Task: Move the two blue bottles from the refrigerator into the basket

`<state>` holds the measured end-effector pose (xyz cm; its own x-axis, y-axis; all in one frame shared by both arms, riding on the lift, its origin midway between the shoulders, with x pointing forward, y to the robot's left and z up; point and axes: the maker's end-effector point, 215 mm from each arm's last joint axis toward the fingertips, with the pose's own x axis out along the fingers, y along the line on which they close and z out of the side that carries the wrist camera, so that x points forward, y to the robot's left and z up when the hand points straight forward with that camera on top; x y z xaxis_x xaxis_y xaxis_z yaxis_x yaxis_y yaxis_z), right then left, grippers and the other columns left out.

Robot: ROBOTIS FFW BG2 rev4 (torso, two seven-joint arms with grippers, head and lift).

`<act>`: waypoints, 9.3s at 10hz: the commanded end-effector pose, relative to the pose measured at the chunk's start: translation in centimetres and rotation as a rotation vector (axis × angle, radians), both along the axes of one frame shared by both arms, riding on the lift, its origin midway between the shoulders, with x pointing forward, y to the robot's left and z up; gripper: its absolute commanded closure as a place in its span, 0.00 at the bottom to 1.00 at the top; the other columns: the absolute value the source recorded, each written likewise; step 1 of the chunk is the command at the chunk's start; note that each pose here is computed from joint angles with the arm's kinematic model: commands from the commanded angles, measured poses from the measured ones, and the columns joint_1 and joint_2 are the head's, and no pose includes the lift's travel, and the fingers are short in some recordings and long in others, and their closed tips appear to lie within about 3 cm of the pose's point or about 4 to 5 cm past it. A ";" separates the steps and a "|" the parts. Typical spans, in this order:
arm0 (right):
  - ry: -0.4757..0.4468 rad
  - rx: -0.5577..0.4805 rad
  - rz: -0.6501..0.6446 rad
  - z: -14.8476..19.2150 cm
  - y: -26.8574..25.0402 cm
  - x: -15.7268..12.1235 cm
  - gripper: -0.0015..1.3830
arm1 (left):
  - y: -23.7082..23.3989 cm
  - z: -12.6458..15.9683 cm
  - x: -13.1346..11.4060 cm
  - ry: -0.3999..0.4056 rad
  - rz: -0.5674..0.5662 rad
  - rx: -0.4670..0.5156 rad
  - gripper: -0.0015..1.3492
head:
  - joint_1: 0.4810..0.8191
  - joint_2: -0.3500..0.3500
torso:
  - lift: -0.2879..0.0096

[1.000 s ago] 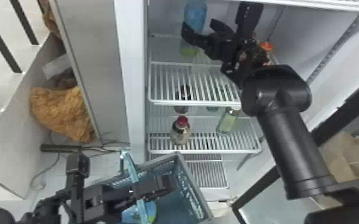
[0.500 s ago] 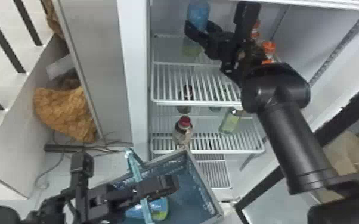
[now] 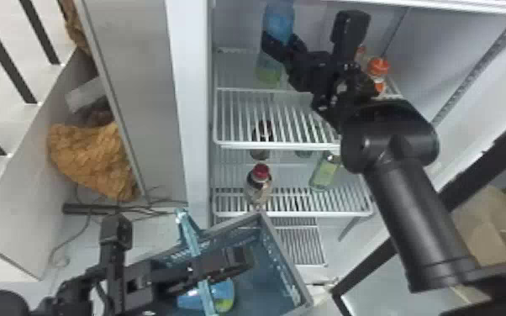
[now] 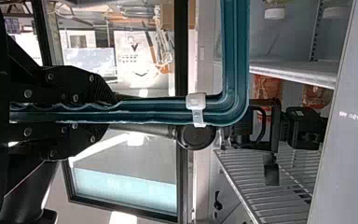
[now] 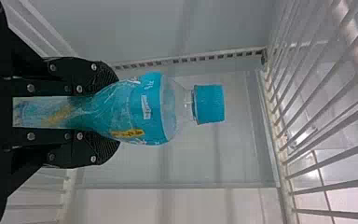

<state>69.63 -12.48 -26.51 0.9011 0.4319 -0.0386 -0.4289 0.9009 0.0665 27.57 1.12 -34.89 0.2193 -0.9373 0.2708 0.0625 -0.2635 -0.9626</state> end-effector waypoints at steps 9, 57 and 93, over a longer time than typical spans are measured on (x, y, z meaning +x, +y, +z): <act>-0.072 0.037 0.090 1.5 2.2 -7.5 0.92 | -0.2 -0.1 -0.2 0.004 -0.001 -0.002 0.89 | 0.63 0.33 | 0.93; 0.392 0.118 0.194 -14.2 -4.1 -38.7 0.11 | 0.3 0.4 0.4 0.003 0.044 -0.032 0.89 | 0.63 0.13 | 0.93; 0.137 -0.018 -0.190 -14.0 -18.1 -45.1 0.11 | 0.3 -0.3 -0.2 0.028 0.049 -0.029 0.89 | 0.63 0.00 | 0.93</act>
